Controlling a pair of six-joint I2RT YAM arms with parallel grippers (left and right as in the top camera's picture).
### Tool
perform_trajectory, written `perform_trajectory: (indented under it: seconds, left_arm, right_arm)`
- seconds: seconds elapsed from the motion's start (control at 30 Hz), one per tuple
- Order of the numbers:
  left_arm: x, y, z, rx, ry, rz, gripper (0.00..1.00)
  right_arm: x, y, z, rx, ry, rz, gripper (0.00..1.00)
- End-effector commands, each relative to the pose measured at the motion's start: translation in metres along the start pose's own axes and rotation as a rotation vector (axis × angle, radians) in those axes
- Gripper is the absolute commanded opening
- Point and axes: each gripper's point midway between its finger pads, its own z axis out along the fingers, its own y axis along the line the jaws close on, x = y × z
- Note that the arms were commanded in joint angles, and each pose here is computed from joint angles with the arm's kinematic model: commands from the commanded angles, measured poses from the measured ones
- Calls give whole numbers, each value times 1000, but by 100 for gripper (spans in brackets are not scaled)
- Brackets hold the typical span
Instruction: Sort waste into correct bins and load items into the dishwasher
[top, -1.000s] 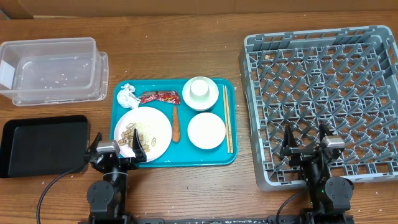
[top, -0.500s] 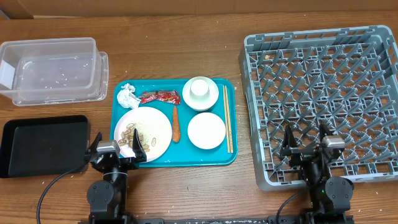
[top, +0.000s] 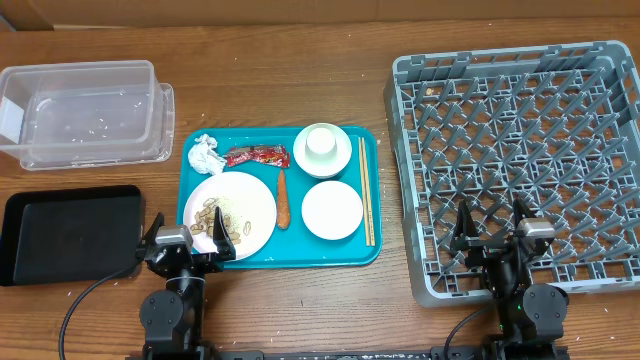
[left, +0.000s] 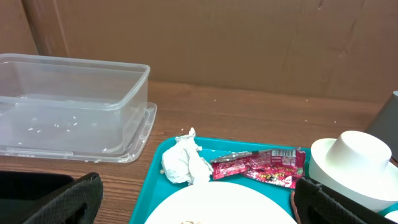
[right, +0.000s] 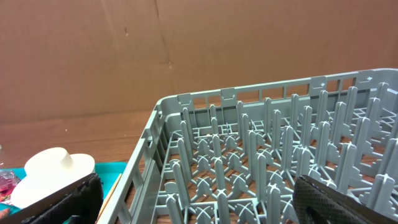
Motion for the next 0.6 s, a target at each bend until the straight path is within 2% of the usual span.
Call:
perform_trajectory:
  seconds: [0.0, 0.57]
  left_arm:
    - [-2, 3, 0, -14, -11, 22, 100]
    - [-2, 3, 0, -14, -11, 22, 100]
  right_arm:
    - [2, -2, 0, 7, -2, 2, 100]
    - [2, -2, 0, 7, -2, 3, 100]
